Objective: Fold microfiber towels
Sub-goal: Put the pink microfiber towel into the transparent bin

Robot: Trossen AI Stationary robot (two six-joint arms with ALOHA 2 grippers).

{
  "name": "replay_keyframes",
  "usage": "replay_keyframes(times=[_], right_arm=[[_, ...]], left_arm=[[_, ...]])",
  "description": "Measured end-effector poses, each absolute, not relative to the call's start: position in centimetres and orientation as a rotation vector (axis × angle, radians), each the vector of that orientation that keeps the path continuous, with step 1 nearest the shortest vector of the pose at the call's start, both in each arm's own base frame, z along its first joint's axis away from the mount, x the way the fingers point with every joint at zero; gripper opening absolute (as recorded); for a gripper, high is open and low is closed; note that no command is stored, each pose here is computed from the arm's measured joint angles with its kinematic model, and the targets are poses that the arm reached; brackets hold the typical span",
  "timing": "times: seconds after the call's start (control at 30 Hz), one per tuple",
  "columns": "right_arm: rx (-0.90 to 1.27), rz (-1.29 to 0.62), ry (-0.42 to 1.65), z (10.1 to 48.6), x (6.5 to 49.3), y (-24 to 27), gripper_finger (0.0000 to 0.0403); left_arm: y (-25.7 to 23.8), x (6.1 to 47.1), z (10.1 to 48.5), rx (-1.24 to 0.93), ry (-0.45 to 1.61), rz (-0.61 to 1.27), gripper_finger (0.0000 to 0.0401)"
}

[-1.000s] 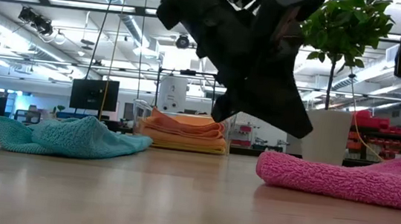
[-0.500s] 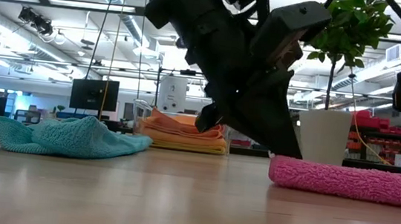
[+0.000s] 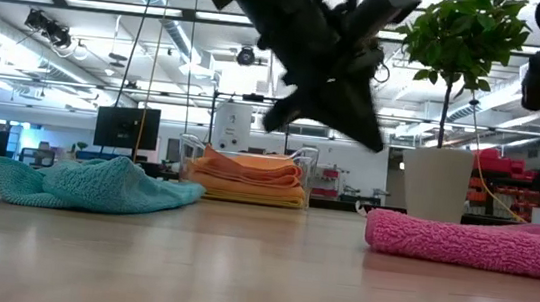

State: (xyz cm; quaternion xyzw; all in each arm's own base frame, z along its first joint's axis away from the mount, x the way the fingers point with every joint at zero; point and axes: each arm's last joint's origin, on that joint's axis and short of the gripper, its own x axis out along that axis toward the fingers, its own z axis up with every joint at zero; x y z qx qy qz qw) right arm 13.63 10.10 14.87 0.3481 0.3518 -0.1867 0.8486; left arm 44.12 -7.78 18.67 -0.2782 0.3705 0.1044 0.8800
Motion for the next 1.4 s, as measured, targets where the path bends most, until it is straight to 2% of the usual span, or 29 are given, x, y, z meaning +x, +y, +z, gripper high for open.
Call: replay_keyframes(times=[0.13,0.27,0.4,0.57,0.67,0.73,0.87,1.0,1.4], right_arm=[[0.87,-0.429,0.786,15.5,12.7,9.5,0.0031],[0.944,-0.423,0.819,15.8,12.4,9.4,0.0073],[0.956,-0.461,0.874,15.3,12.3,9.4,0.0141],[0.999,-0.501,0.917,14.1,12.5,9.1,0.0235],[1.015,-0.512,0.902,13.4,12.6,8.8,0.0272],[1.006,-0.53,0.889,12.9,12.4,8.5,0.0286],[1.027,-0.498,0.829,11.9,12.5,8.2,0.0291],[1.026,-0.481,0.793,11.2,12.5,8.0,0.0287],[1.008,-0.464,0.744,10.5,13.8,8.1,0.0267]], left_arm=[[-8.5,42.6,17.8,-0.799,0.899,0.397,0.0034],[-11.2,42.2,17.9,-0.853,0.895,0.374,0.0065],[-13.0,41.7,17.9,-0.898,0.896,0.37,0.0128],[-14.0,41.5,17.9,-0.946,0.871,0.403,0.0227],[-14.7,41.0,17.4,-0.938,0.824,0.451,0.0275],[-14.9,40.8,16.8,-0.953,0.797,0.449,0.0291],[-14.3,40.9,14.9,-1.083,0.658,0.379,0.0287],[-13.0,40.0,12.5,-1.169,0.61,0.4,0.0266],[-12.7,40.8,11.4,-1.171,0.611,0.418,0.0257]])
